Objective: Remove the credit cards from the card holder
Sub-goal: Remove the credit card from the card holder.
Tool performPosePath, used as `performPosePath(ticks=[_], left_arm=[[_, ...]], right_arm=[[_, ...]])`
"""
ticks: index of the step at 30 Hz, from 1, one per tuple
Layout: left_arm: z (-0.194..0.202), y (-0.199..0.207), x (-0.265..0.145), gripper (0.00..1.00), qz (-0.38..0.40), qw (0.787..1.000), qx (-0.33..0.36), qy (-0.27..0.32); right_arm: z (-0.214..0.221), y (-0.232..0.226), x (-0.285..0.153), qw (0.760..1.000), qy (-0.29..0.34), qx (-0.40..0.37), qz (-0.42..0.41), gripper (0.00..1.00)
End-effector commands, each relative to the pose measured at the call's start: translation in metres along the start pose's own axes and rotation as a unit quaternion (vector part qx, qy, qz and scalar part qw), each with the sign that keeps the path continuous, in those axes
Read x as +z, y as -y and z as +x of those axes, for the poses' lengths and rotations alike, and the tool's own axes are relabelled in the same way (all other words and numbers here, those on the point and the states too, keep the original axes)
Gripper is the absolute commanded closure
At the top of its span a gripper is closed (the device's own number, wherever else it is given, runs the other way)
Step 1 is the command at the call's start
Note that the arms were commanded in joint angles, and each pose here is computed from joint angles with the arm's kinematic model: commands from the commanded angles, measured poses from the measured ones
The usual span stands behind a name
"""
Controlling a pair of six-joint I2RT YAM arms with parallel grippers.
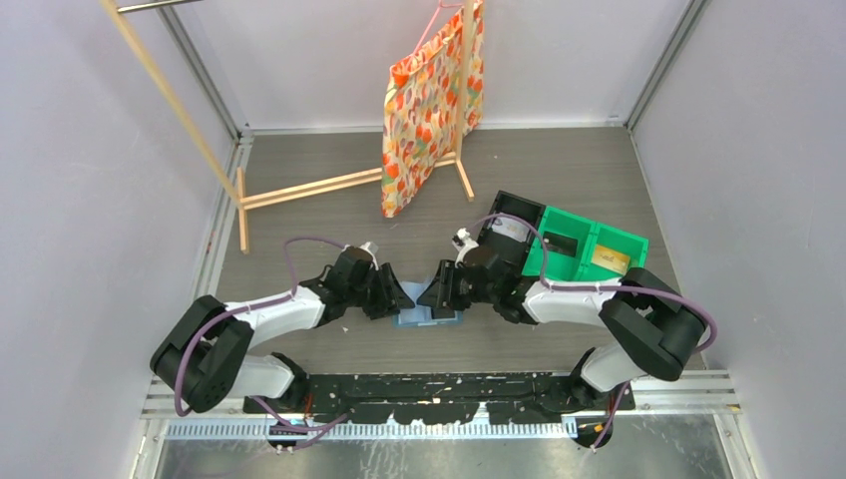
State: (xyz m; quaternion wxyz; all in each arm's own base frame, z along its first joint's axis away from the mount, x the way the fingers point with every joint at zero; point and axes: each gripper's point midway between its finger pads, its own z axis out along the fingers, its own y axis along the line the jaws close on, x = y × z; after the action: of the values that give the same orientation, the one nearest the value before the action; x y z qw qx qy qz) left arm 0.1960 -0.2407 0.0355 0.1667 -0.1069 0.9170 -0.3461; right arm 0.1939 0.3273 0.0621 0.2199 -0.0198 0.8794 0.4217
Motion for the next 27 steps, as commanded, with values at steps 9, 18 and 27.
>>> performPosePath(ticks=[9, 18, 27], left_arm=[[-0.027, -0.016, -0.053, 0.52, -0.037, 0.997, -0.006, 0.069], [-0.039, 0.015, -0.091, 0.50, 0.029, 0.993, -0.005, 0.115], [-0.024, 0.046, -0.057, 0.52, 0.094, 0.994, -0.006, 0.063]], right_arm=[[-0.009, -0.051, 0.018, 0.997, -0.011, -0.029, -0.067, 0.58], [-0.005, -0.043, 0.035, 0.998, -0.030, -0.025, -0.052, 0.60], [-0.034, -0.002, -0.035, 0.993, 0.060, -0.069, 0.071, 0.60]])
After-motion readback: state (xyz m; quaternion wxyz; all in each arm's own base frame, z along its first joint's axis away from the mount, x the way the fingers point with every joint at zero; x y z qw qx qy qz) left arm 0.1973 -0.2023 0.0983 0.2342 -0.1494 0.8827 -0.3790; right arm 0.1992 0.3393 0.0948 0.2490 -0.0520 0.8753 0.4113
